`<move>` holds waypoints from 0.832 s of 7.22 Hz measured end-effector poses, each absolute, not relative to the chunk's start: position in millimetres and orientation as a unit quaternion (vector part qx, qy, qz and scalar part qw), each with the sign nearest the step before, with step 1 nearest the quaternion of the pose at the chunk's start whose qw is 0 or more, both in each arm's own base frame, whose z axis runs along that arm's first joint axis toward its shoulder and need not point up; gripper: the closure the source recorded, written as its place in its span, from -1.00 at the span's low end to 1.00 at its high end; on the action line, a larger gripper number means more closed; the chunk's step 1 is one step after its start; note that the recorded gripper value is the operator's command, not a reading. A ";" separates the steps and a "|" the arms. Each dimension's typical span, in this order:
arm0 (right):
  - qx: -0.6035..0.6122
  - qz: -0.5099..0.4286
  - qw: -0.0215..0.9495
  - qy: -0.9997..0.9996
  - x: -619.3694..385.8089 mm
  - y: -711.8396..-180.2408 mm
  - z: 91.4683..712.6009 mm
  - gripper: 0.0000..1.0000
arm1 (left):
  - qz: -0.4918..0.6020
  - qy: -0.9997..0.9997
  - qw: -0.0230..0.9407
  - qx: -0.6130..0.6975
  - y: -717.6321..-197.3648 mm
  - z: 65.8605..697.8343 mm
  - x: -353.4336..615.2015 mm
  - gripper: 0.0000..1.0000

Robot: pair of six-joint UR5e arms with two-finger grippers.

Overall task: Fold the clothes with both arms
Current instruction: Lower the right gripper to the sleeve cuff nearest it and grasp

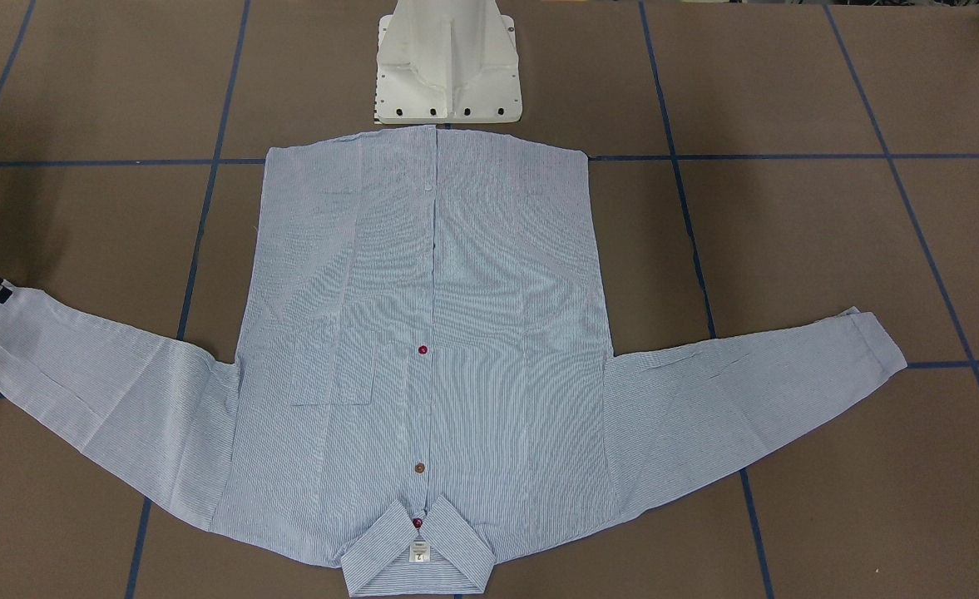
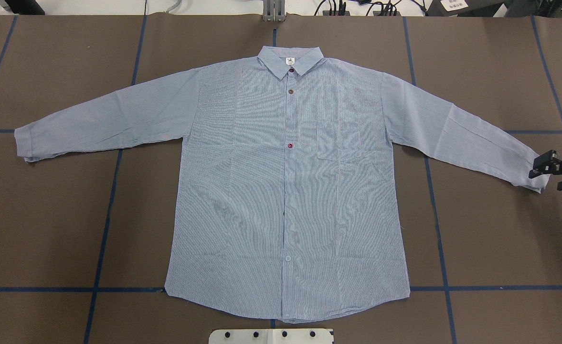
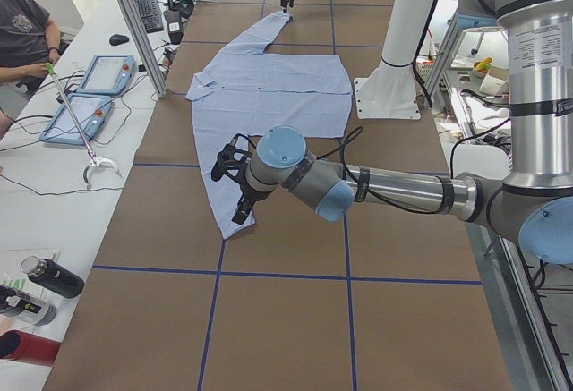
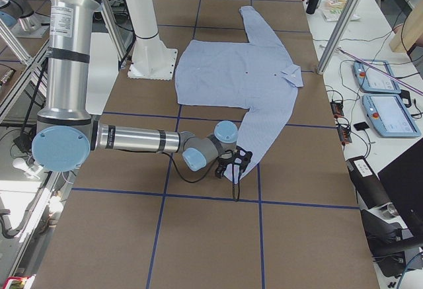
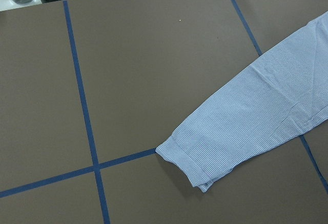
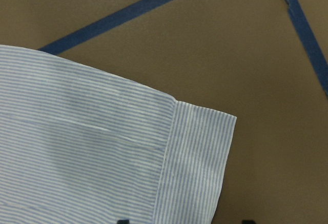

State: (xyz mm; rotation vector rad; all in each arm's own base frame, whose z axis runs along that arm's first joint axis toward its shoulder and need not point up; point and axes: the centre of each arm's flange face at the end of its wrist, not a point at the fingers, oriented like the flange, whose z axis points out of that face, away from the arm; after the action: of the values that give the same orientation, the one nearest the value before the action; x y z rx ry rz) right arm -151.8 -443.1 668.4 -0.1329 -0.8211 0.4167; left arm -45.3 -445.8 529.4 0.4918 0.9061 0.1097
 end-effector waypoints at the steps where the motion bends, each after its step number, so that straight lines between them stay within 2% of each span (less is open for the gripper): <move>1: -0.064 0.200 0.894 -0.397 -153.4 -443.4 668.7 -0.47 | 0.052 0.433 0.868 0.236 -445.7 528.8 -45.5 -1.00; 2: -0.064 0.199 0.894 -0.397 -154.8 -443.5 668.8 -0.47 | 0.053 0.433 0.868 0.236 -445.6 528.2 -45.8 -1.00; 3: -0.064 0.198 0.894 -0.397 -156.0 -443.3 668.8 -0.35 | 0.053 0.433 0.868 0.237 -445.3 527.6 -46.0 -0.99; 5: -0.066 0.196 0.894 -0.397 -158.5 -442.6 668.9 0.61 | 0.053 0.432 0.868 0.239 -444.8 526.2 -46.5 -0.99; 6: -0.068 0.200 0.893 -0.397 -159.4 -442.3 668.7 1.00 | 0.053 0.432 0.868 0.239 -444.5 526.3 -46.7 -0.99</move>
State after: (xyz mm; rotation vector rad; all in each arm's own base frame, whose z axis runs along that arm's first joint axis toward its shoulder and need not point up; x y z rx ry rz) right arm -159.4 -442.3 668.7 -0.1419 -0.8226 0.4148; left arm -46.7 -444.5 526.3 0.4994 0.9049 0.1108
